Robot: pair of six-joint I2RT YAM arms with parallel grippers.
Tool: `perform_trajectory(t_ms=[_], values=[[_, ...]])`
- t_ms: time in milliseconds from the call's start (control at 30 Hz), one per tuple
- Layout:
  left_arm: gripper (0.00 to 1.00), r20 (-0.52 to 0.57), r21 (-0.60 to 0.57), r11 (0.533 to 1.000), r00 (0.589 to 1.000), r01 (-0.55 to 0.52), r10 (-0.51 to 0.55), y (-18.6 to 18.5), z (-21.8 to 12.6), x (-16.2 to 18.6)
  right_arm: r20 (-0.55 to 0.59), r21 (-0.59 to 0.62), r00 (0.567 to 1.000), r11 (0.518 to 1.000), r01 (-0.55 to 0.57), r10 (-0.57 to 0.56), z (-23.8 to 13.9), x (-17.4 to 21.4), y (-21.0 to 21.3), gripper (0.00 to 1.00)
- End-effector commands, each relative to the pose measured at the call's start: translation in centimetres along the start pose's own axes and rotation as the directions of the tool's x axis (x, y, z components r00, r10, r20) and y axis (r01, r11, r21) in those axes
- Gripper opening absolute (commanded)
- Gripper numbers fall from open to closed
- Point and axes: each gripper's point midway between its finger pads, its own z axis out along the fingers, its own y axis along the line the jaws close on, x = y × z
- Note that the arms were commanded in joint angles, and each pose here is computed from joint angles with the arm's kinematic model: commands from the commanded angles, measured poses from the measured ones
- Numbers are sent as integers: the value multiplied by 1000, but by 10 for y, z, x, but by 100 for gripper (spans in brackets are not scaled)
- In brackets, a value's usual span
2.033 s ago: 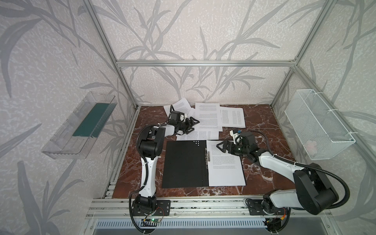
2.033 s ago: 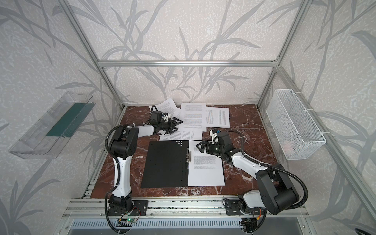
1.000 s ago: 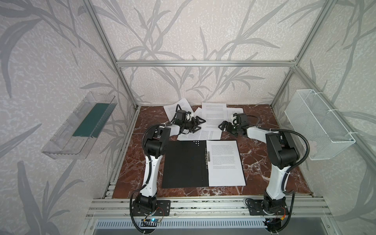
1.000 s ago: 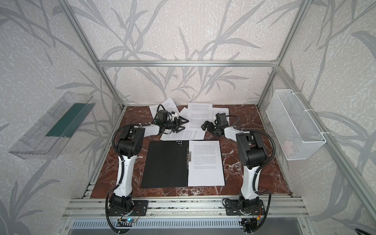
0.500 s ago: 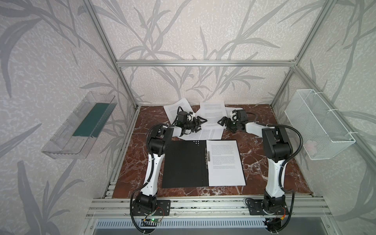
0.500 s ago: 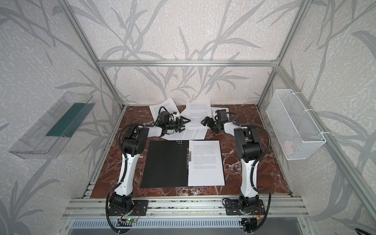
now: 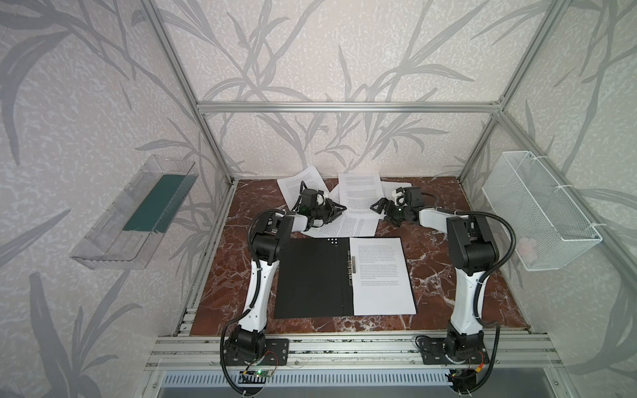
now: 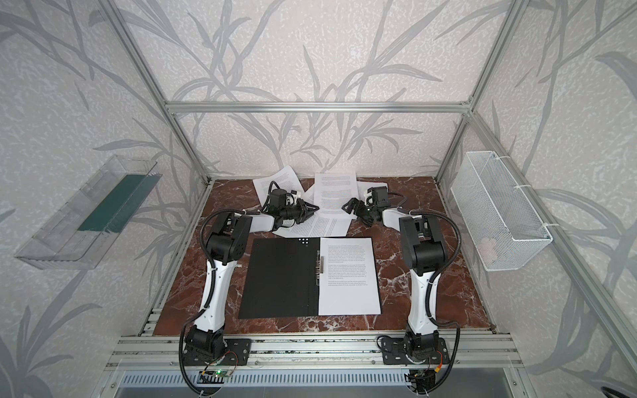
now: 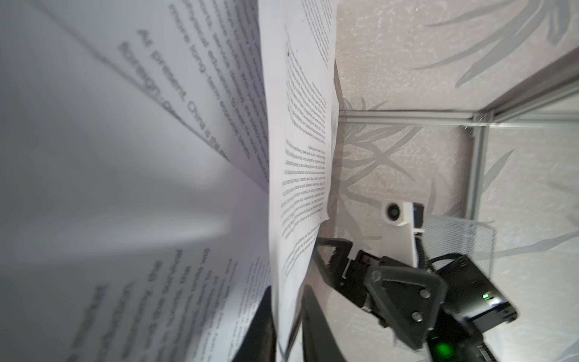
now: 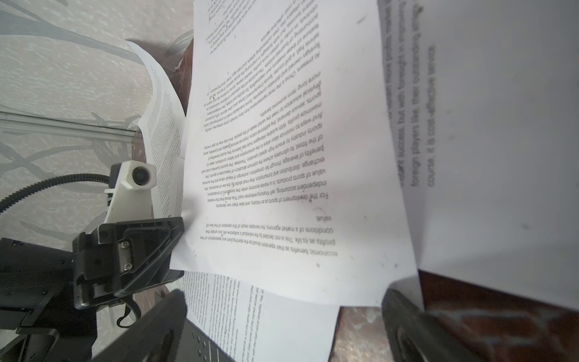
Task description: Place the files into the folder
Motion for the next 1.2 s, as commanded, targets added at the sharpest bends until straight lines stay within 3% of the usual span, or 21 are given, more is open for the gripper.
perform_trajectory(t_ms=[0,167,367,567,733,900,1167], values=[[0,29,80,995,998,-56,54,-59,-10,-14,15,59,999,998,32,-33,-36,-3,8,100],[0,35,145,984,995,-99,95,-122,-22,-6,99,97,994,994,47,-56,-94,-8,23,99],[0,21,160,968,981,-191,191,-194,-45,48,165,82,982,994,78,-91,-150,14,40,99],[0,35,120,965,973,-232,229,-204,-82,114,200,62,971,990,124,-134,-188,50,46,99],[0,2,79,977,980,-198,199,-154,-102,177,217,77,962,985,153,-166,-205,86,38,99],[0,5,-54,990,991,-130,130,-67,-138,220,194,88,955,974,210,-224,-206,121,31,99],[0,13,-354,930,993,-102,114,44,-187,253,68,85,941,941,326,-332,-182,166,33,99]])
